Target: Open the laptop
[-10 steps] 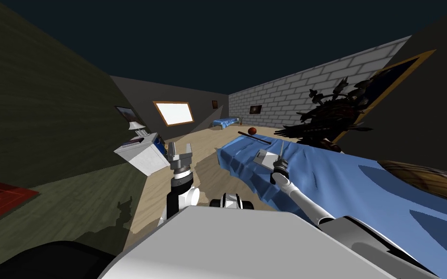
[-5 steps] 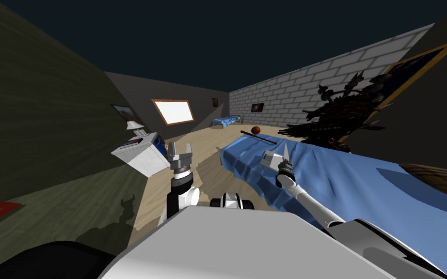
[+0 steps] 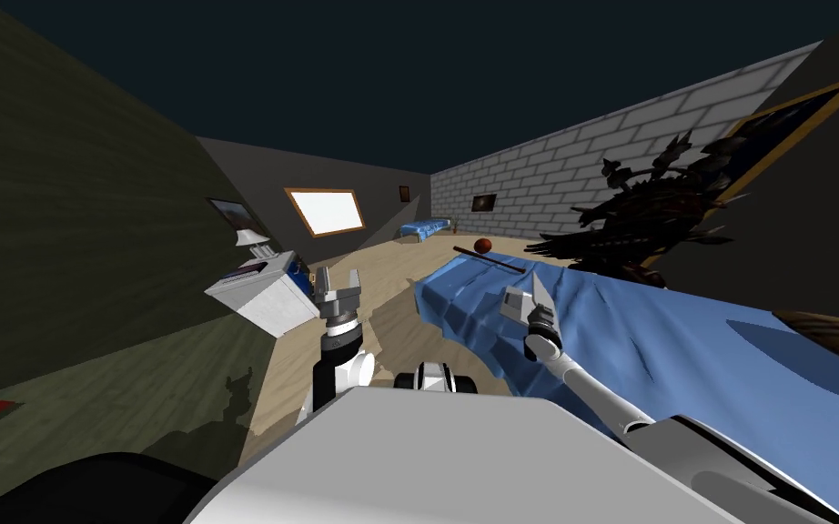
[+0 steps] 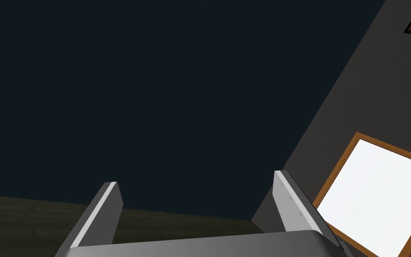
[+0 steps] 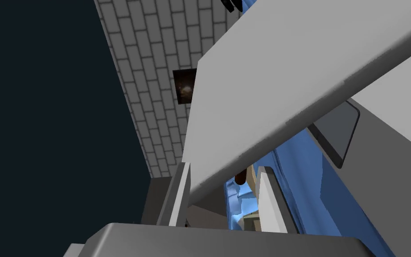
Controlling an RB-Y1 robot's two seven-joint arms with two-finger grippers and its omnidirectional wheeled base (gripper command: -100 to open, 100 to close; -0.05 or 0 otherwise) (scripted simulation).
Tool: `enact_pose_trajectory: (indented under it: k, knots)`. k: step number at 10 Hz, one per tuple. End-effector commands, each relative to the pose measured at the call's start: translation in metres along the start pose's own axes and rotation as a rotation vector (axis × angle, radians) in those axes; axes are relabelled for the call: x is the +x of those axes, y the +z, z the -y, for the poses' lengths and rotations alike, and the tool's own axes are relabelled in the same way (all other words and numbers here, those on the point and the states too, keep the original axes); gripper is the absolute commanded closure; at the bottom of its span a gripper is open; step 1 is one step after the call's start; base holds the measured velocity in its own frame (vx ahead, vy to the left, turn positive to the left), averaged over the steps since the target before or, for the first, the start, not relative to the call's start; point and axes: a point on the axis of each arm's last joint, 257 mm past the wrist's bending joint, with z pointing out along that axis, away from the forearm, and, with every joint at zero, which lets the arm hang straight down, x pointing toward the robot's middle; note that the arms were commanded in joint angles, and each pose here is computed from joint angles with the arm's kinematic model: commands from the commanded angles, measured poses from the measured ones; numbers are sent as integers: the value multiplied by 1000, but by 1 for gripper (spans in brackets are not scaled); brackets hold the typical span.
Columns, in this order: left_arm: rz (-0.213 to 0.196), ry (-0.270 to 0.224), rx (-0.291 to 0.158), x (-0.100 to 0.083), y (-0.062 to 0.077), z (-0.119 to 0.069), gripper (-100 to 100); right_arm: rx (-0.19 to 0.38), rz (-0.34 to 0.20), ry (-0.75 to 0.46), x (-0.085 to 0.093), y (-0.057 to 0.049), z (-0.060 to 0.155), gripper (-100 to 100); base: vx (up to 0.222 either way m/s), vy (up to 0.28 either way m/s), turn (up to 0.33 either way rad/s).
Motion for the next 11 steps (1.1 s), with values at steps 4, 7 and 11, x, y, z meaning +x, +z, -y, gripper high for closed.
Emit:
enact_pose_trajectory:
  k: [4, 7, 11]
  knots:
    - [0, 0, 0, 0, 0, 0, 0, -16, -21, -292, 51, -22, -24, 100, 152, 111, -4]
    - [0, 0, 0, 0, 0, 0, 0, -75, -15, -213, 30, -31, -45, -100, 67, 38, -73]
    - [0, 0, 0, 0, 0, 0, 0, -101, -4, -242, 23, -30, -49, -100, 23, -4, -34]
